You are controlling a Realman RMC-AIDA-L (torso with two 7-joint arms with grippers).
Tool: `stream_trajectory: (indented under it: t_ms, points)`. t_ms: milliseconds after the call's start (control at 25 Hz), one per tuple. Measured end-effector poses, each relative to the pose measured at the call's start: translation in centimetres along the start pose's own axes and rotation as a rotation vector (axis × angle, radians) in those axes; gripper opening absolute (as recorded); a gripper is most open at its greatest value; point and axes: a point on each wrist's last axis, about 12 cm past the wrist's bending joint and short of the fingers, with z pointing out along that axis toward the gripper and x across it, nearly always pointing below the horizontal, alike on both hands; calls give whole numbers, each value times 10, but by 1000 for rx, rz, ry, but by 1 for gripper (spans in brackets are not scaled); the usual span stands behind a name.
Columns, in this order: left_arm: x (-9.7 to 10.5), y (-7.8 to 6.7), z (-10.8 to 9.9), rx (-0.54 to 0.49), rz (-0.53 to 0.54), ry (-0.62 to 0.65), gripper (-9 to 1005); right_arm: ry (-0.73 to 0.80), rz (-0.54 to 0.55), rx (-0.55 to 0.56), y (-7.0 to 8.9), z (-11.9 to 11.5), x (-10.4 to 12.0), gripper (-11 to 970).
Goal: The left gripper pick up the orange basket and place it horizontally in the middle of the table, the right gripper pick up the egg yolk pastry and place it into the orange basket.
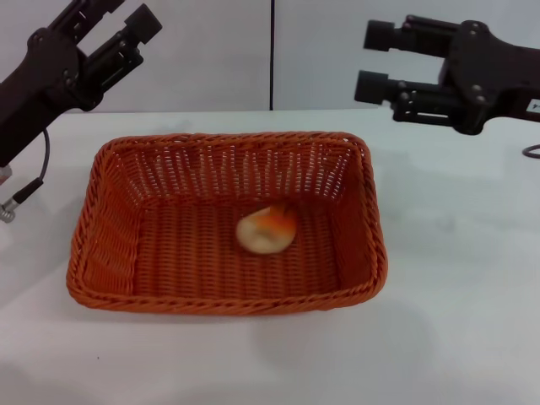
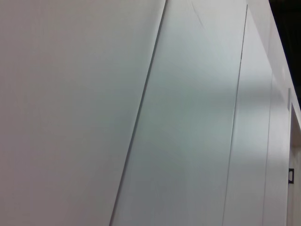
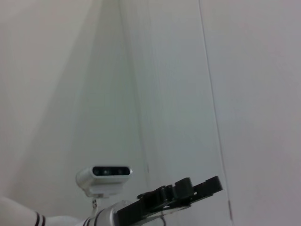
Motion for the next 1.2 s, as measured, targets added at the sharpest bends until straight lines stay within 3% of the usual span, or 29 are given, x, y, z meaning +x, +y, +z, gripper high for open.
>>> stream_trajectory:
  t_ms: [40, 280, 480, 800, 1040, 1080, 1200]
  points:
    - [0, 0, 0, 1, 0, 1, 784, -5, -1, 8, 0, -3, 0, 711]
    - [0, 0, -1, -2, -1, 0, 784, -60, -40, 50, 4, -22, 3, 710]
    - [-1, 1, -2, -20, 6, -7, 784, -186, -125, 158, 13, -50, 20, 710]
    - [-3, 8, -13, -124, 39, -60, 784, -407, -242, 549, 29, -108, 68, 709]
    - [-2, 10, -31, -282, 109, -172, 784, -561, -308, 848, 53, -148, 91, 709]
    - [-1, 10, -40, -360, 152, -217, 784, -576, -317, 886, 56, -152, 93, 709]
    - [-1, 10, -45, -400, 166, -239, 784, -609, -326, 992, 64, -164, 100, 709]
